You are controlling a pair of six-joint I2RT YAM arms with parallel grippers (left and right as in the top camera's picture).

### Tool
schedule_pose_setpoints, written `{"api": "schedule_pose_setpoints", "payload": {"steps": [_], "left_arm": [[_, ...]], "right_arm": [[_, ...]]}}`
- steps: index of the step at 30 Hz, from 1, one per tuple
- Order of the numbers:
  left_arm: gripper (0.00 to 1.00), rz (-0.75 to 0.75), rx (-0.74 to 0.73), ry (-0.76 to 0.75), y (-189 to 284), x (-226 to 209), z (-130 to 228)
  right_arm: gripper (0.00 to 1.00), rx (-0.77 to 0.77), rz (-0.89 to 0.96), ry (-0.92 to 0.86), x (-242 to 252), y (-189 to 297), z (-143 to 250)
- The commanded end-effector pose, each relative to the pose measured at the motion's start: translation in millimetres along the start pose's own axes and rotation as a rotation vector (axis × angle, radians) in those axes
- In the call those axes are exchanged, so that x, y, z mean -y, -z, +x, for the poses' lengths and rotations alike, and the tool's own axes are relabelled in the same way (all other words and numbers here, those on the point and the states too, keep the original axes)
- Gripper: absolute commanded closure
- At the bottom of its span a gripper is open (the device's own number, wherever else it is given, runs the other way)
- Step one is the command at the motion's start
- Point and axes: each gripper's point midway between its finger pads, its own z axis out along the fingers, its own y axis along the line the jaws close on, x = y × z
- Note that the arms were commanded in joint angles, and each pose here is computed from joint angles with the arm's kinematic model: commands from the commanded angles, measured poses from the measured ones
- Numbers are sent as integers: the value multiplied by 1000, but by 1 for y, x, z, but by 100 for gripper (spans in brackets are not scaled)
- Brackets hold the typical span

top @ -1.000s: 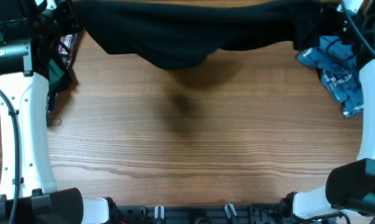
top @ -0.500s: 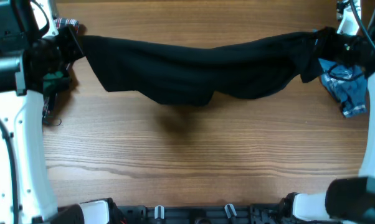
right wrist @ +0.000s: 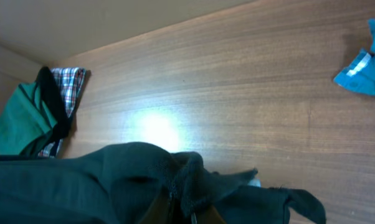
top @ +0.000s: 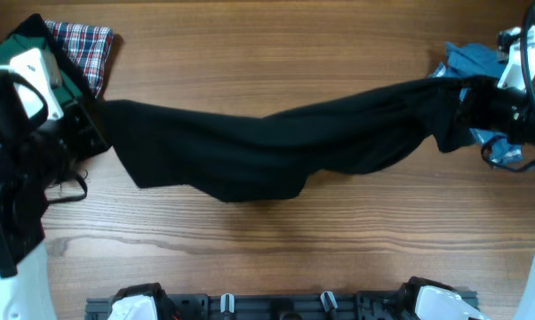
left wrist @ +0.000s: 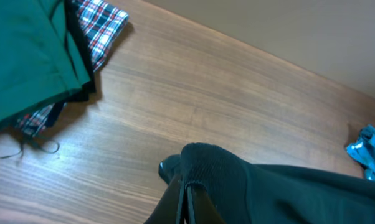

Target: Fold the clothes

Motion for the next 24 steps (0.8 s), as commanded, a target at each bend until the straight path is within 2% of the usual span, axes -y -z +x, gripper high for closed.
{"api": "schedule_pose_setpoints", "payload": {"steps": [1,5,10,14,16,19,24], "left_arm": [[96,-70,39,27,3,-12,-10],[96,-110,-44,37,-32,-20,-12],[96,-162,-227,56,-106,-34,-4],[96,-185,-311,65,-169,-44,-1],[96,-191,-320,84,-184,-46,-1],[96,-168,-268,104,-208,-44,-15],[96,-74,-13,86,-220,-26,-78]], "right_arm": [[96,29,34,2,5,4,-6],[96,-35,52,-39,29,-27,-3],[96,-149,54,-112,65,-80,8],[96,-162,39,-147,85,-114,2],[96,-143,24,-136,87,-122,-5],[96,-23,-1,-54,84,-126,-36],[96,182,-56,106,66,-125,-90]]}}
